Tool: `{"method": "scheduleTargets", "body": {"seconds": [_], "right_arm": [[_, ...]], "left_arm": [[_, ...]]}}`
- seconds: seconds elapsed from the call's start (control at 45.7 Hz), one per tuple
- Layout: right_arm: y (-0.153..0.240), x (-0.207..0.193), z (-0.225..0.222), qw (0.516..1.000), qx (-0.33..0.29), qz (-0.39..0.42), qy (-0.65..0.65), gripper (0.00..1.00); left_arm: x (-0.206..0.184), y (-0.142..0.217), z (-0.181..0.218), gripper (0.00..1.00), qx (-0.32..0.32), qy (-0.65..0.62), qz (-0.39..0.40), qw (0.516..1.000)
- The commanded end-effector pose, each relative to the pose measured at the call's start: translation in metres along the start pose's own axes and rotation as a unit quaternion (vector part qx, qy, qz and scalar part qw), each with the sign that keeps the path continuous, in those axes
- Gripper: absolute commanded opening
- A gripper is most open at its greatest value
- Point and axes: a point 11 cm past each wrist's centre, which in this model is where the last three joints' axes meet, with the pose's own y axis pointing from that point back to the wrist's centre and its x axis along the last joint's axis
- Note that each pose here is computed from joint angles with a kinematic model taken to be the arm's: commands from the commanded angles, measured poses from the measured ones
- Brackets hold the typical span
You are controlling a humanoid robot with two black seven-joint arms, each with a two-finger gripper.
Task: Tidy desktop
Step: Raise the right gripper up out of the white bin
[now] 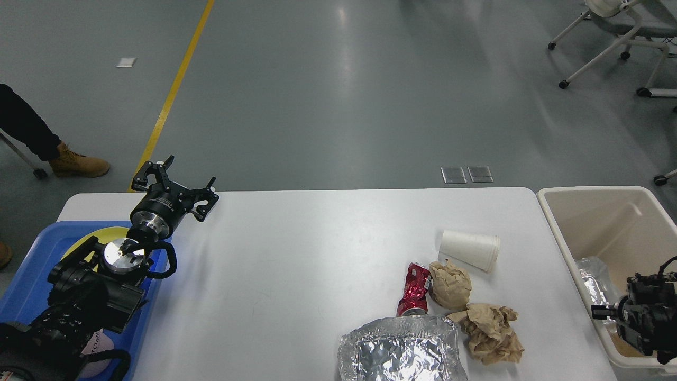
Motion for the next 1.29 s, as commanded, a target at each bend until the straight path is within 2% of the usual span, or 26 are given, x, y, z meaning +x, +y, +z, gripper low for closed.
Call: {"method": "scheduleTargets", "body": {"seconds": [0.0, 0.066, 0.131, 0.263, 0.394, 0.569, 0.722, 0.876, 1.051, 1.16, 1.27], "right_arm": [[0.003, 0.008, 0.002, 1.0, 0.002, 0.001, -0.006, 0.78], [0.01, 0.03, 0.01, 1.0, 0.001, 0.011, -0.017, 0.78], [0.025, 0.05, 0.043, 0.999, -0.01, 0.0, -0.041, 0.81], [0.064, 0.087, 0.071, 0.996, 0.016, -0.018, -0.09, 0.82], [0.114, 0.137, 0.098, 0.994, 0.025, -0.021, -0.102, 1.0], [0.186, 0.187, 0.101, 0.99, 0.059, -0.074, -0.1, 1.0], [0.272, 0.224, 0.07, 0.984, 0.12, -0.124, -0.047, 1.0], [0.351, 0.262, 0.017, 0.985, 0.159, -0.066, 0.014, 1.0], [0.432, 0.279, -0.053, 0.977, 0.193, -0.006, 0.095, 1.0], [0.466, 0.281, -0.089, 0.963, 0.239, 0.02, 0.126, 1.0], [0.476, 0.28, -0.107, 0.957, 0.249, 0.026, 0.144, 1.0]], "left_arm": [[0.0, 0.0, 0.0, 0.96, 0.0, 0.0, 0.0, 1.0], [0.0, 0.0, 0.0, 0.96, 0.0, 0.0, 0.0, 1.0], [0.0, 0.0, 0.0, 0.96, 0.0, 0.0, 0.0, 1.0], [0.0, 0.0, 0.0, 0.96, 0.0, 0.0, 0.0, 1.0], [0.0, 0.0, 0.0, 0.96, 0.0, 0.0, 0.0, 1.0], [0.0, 0.0, 0.0, 0.96, 0.0, 0.0, 0.0, 1.0], [0.0, 0.0, 0.0, 0.96, 0.0, 0.0, 0.0, 1.0], [0.0, 0.0, 0.0, 0.96, 0.0, 0.0, 0.0, 1.0], [0.0, 0.0, 0.0, 0.96, 0.0, 0.0, 0.0, 1.0], [0.0, 0.0, 0.0, 0.96, 0.0, 0.0, 0.0, 1.0], [0.0, 0.0, 0.0, 0.96, 0.0, 0.0, 0.0, 1.0]]}}
